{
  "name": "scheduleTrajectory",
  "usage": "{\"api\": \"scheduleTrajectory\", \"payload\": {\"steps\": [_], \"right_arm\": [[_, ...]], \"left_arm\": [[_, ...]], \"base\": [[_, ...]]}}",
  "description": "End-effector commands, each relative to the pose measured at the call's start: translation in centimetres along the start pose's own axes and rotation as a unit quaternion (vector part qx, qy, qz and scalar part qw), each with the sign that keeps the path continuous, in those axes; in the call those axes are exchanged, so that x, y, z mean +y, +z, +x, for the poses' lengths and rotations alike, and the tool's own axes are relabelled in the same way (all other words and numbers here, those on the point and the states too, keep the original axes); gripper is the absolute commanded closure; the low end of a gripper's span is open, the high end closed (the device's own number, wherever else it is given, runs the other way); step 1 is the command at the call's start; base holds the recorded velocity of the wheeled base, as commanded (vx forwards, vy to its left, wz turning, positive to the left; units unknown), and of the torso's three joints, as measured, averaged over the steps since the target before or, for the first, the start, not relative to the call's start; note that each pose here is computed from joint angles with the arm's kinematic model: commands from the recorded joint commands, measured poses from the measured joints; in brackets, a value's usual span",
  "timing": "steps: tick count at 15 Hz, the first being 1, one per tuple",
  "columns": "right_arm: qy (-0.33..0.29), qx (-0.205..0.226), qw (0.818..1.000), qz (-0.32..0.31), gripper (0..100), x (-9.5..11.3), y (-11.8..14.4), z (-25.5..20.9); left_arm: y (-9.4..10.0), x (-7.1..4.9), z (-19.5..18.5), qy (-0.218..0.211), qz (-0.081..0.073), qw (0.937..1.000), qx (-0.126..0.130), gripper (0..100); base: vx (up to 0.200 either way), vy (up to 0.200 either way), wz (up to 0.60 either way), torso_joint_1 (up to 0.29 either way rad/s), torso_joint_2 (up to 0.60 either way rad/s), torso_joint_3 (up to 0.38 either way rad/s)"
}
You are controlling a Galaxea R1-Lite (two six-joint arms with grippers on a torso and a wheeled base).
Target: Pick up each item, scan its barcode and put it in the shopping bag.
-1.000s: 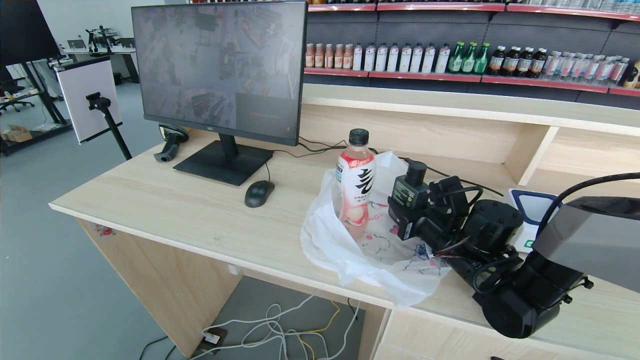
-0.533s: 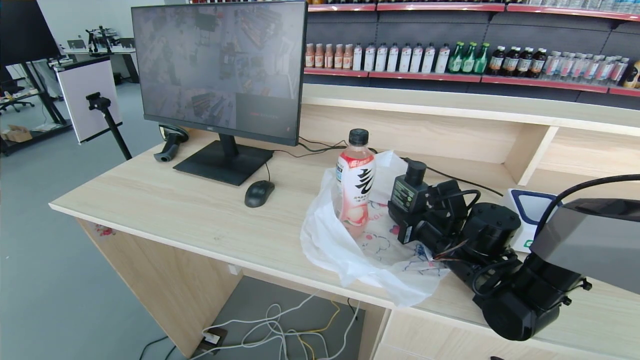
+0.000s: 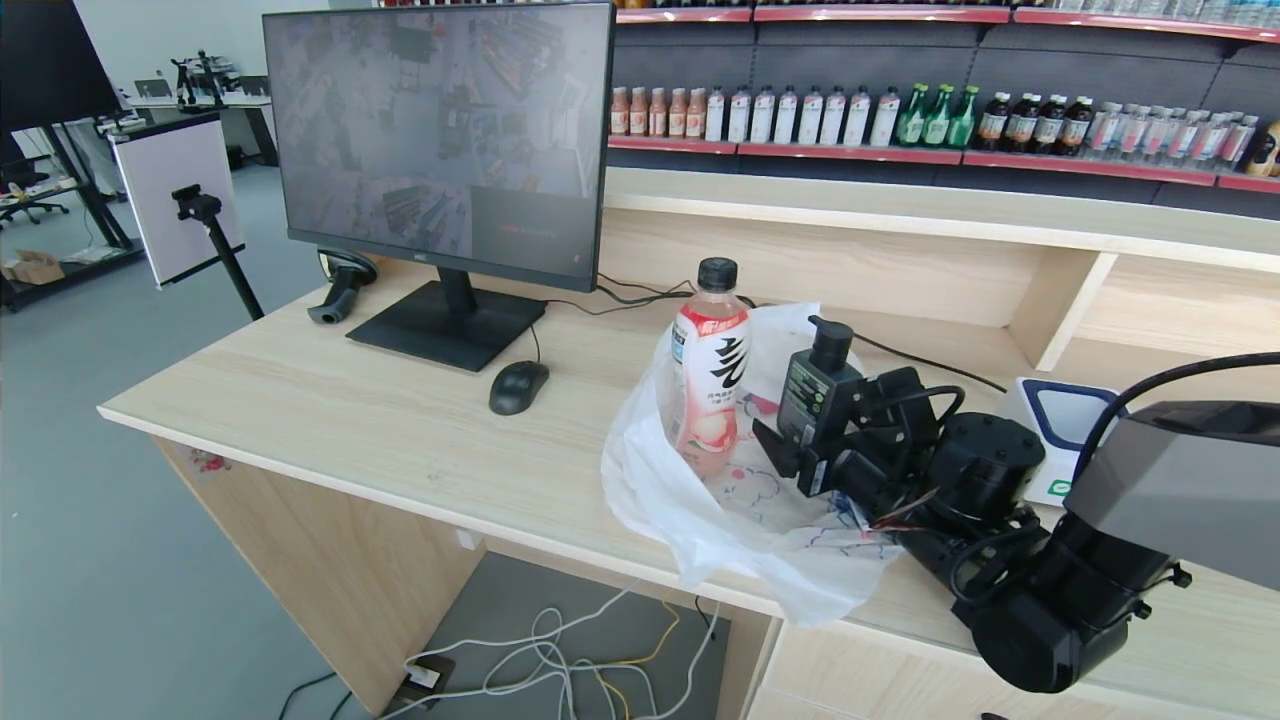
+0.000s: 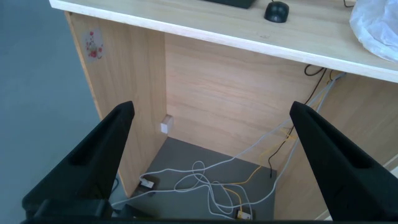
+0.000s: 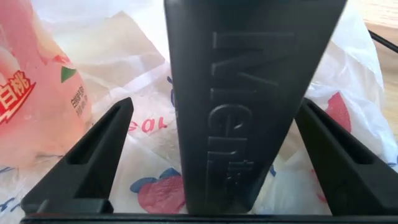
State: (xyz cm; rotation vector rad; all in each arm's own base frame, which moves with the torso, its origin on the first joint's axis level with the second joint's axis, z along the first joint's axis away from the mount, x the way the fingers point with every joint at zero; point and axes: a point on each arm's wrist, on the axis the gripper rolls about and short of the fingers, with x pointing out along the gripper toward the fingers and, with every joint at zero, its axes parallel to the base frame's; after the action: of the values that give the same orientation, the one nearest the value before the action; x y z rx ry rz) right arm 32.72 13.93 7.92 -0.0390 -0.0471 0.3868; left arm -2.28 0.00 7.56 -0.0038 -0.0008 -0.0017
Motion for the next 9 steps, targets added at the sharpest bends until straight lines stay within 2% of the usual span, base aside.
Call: {"api": "scheduleTrajectory", "payload": {"steps": [1,9], "right_arm": [[0.004,-0.008,1.0,0.0,0,0.3,0.6,-0.2],[0.018,-0.028,0.999,-0.001,0,1.0,3.7,-3.4]], "left_arm": [[0.0,0.0,0.0,0.0,0.0,1.0,0.0,0],[0.0,0.0,0.0,0.0,0.0,1.0,0.0,0]], "base": [[0.0,0.0,0.0,0.0,0.0,0.0],[0.0,0.0,0.0,0.0,0.0,0.0]]}}
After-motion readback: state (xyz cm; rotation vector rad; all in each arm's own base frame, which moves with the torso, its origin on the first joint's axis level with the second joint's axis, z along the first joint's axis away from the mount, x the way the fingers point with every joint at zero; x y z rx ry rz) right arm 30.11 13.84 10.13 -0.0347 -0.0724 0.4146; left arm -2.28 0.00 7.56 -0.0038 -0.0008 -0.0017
